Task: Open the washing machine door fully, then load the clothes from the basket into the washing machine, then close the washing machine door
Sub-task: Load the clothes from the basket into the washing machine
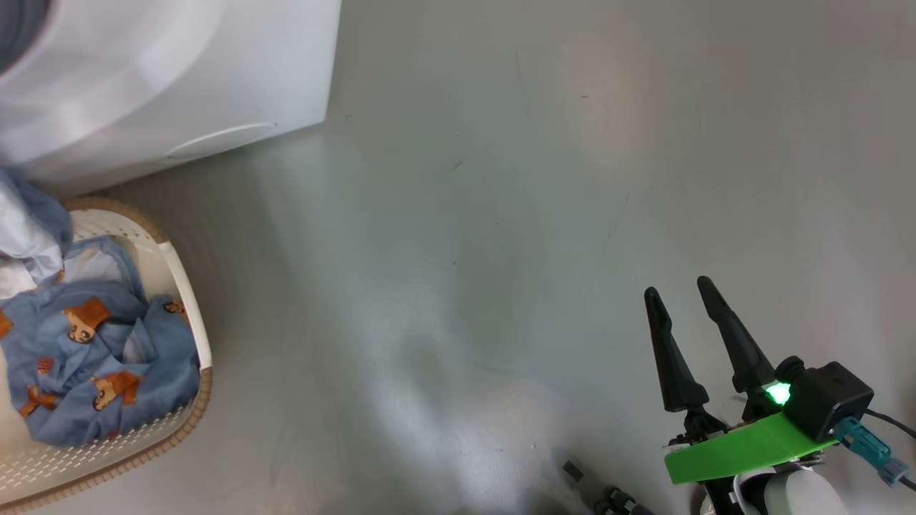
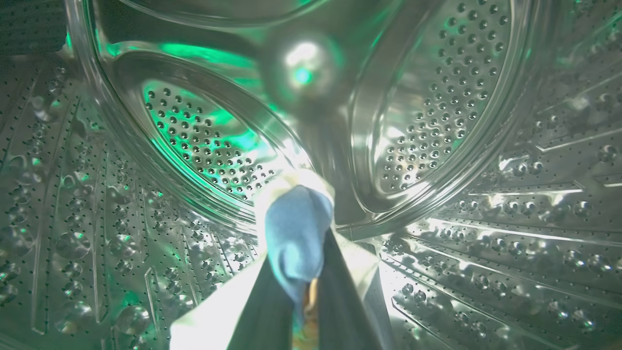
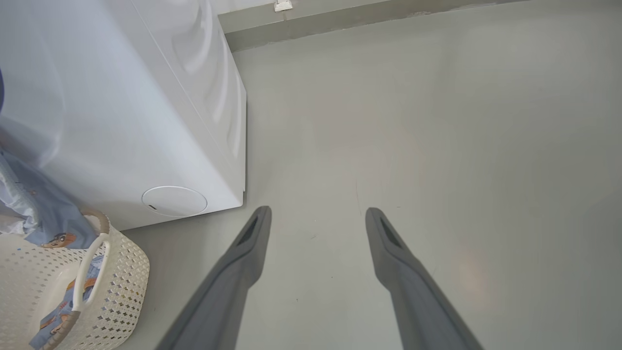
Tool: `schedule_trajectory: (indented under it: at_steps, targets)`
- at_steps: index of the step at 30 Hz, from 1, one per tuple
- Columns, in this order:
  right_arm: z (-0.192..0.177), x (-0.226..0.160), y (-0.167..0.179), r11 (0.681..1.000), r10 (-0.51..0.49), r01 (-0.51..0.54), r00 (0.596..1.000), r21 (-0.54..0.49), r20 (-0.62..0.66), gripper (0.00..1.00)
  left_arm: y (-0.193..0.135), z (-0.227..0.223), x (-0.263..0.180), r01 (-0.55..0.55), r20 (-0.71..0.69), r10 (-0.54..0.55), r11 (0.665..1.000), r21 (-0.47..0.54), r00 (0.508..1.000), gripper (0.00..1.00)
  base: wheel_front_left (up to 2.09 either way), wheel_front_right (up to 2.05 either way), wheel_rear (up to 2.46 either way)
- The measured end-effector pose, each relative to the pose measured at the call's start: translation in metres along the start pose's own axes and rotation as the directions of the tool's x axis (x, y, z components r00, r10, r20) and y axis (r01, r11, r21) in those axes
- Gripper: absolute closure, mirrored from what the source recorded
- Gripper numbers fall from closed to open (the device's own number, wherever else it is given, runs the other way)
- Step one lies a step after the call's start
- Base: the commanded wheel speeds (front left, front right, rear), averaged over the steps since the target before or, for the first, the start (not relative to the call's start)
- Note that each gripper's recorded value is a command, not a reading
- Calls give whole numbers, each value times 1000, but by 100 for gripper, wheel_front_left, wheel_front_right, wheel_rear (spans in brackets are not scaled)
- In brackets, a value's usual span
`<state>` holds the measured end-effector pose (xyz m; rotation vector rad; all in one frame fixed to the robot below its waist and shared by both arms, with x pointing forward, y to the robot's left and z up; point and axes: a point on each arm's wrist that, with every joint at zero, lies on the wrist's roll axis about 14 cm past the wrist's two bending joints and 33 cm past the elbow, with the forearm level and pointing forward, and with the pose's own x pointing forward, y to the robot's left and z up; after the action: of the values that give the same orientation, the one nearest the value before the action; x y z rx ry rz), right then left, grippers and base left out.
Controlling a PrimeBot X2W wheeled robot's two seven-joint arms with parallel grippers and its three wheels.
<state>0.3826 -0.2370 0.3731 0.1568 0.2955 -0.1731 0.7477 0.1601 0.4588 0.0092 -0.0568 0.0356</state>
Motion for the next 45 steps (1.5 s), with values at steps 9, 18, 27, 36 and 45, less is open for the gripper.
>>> schedule_trajectory:
  at_steps: [9, 18, 27, 36, 45]
  targets:
    - [6, -3, 3, 1000, 9, -9, 1000, 10, 18, 0, 8, -10, -10, -33, -85, 38, 998, 60, 996, 0, 0, 0, 0]
    - [19, -4, 11, 999, 34, -37, 998, 34, 59, 0, 8, 4, -25, -70, -126, 73, 997, 26, 989, 0, 0, 0, 0]
    - [27, 5, 26, 995, 81, -85, 992, 48, 92, 0, 8, 10, -48, -75, -139, 76, 997, 12, 987, 0, 0, 0, 0]
    - [46, 24, 48, 987, 146, -153, 977, 37, 156, 0, 14, 17, -80, -54, -119, 52, 998, -16, 991, 0, 0, 0, 0]
    - [53, 36, 69, 976, 210, -218, 960, 21, 184, 0, 37, 13, -135, -80, -97, 73, 995, -67, 993, 0, 0, 0, 0]
